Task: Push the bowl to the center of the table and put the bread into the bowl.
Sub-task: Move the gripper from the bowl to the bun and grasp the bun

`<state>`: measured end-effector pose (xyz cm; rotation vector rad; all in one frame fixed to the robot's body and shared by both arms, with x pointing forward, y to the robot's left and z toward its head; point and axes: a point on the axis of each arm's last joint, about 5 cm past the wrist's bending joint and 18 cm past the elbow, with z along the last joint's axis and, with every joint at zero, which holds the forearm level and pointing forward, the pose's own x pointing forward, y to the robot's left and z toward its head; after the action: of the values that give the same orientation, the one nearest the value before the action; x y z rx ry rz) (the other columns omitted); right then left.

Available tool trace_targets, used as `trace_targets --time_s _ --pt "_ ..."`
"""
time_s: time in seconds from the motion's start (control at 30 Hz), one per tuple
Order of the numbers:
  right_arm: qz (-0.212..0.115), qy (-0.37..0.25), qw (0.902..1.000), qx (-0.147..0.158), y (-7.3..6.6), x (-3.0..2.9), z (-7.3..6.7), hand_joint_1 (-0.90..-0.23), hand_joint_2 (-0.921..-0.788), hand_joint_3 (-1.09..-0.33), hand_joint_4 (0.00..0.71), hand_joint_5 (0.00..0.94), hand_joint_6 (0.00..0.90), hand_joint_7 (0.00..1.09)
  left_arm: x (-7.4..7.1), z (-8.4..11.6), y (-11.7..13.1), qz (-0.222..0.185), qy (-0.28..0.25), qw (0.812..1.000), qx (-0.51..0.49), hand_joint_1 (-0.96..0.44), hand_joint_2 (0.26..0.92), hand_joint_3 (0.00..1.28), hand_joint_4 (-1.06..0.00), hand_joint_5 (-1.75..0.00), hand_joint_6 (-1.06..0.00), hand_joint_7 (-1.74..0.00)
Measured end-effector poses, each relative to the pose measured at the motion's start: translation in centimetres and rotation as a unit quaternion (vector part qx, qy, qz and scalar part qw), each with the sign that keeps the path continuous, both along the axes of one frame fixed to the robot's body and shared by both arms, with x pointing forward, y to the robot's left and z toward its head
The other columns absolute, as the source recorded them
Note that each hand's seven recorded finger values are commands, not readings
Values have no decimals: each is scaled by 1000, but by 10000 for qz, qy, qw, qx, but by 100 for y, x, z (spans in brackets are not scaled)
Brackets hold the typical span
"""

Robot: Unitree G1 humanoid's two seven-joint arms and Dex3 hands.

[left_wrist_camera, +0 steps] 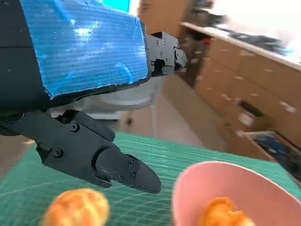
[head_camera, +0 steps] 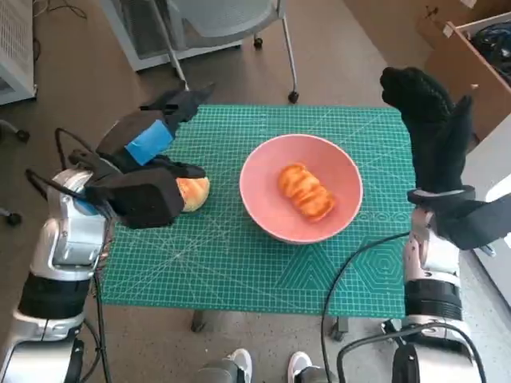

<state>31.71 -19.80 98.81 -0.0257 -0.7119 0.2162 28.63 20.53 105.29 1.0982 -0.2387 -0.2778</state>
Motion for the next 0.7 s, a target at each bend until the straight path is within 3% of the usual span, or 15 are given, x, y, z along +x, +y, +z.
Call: trace_targets --time_s 0.33,0.7 --pt "72 -3 10000 -32 13 38 35 -646 -921 -819 169 1 55 417 -15 -81 -8 161 326 9993 -74 -298 777 0 1 1 -142 -71" --pt "132 29 9999 -76 10 47 28 -643 -921 -821 170 1 55 423 90 -309 -66 267 997 9945 150 -297 779 1 1 1 -142 -50"
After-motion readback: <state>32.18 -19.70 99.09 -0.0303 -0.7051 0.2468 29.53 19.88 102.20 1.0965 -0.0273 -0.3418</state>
